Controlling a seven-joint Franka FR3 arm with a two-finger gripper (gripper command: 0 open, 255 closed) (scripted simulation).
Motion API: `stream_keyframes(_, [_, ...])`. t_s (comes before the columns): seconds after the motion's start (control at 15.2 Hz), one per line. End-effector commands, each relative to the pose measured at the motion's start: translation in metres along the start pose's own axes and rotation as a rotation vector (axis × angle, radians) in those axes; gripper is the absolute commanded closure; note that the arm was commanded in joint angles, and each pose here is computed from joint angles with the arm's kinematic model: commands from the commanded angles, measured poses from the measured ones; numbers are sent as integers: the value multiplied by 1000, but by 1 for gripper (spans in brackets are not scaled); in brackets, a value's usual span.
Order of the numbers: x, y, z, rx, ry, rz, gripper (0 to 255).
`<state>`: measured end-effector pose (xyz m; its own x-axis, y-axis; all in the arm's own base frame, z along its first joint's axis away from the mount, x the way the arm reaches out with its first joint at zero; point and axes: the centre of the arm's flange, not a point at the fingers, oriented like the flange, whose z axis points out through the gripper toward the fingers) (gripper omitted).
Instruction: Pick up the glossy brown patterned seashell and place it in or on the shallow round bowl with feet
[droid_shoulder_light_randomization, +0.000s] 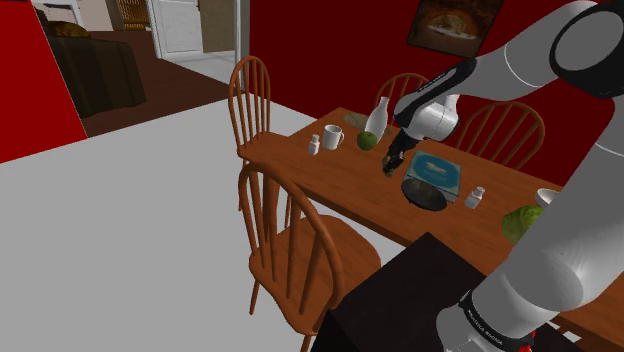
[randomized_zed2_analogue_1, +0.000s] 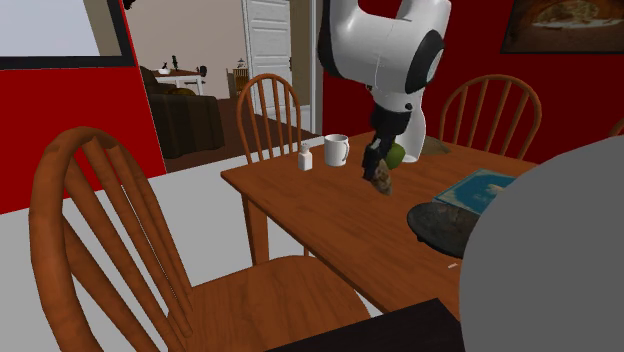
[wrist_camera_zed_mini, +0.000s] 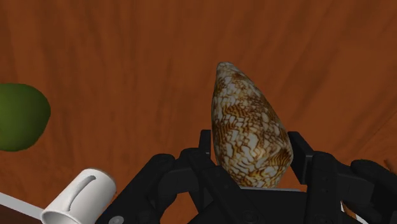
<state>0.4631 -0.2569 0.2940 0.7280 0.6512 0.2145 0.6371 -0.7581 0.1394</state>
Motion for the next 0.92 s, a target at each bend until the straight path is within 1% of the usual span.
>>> stream_keyframes(0.0, [-28,-2,-8,0,1,-2,255])
stream_keyframes(0.73, [-169,-4,-39,0,1,-2,255])
stream_keyframes(0.86, [-171,-5,-29,0,1,-2,255])
